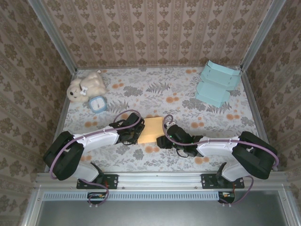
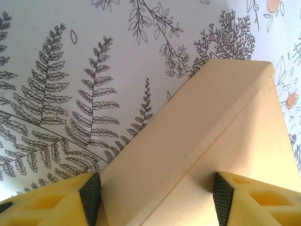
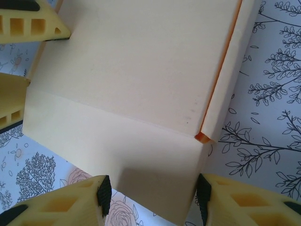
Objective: Fold the paper box
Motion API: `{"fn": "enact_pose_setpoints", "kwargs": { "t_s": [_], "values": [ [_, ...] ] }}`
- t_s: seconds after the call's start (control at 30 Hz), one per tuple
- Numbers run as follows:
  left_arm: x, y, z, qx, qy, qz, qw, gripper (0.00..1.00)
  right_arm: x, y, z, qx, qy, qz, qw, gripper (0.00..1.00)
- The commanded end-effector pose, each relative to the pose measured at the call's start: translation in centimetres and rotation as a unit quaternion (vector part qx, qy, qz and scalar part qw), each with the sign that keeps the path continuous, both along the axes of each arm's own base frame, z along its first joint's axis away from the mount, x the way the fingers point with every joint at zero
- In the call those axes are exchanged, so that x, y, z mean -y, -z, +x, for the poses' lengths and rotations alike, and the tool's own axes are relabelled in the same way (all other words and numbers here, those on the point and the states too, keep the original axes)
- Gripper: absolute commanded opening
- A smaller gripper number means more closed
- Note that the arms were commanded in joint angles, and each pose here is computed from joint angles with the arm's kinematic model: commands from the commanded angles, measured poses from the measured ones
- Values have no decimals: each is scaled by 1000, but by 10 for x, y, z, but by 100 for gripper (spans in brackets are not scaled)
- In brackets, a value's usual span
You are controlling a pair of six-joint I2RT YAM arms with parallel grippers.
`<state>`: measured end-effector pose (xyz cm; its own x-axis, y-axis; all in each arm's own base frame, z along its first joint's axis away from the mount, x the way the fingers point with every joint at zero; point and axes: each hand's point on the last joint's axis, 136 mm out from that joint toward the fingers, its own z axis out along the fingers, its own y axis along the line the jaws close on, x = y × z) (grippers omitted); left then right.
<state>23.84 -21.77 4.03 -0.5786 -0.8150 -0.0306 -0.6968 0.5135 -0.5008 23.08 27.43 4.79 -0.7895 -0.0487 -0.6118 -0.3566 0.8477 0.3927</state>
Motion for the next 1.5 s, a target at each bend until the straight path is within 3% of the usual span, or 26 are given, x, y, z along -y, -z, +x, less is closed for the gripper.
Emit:
{"fn": "enact_pose_setpoints", "kwargs": {
  "t_s": [0.0,1.03,1.47],
  "values": [
    [-30,33,-29,-70,-19,53,996,64,-5,1,3,14,-5,-5,1000,54],
    [-32,33,-28,-70,-19,58,996,63,-6,19,24,77,1,-31,997,53],
    [-37,39,-30,-77,-26,60,995,63,2,3,19,74,16,-15,997,54]
  ]
}}
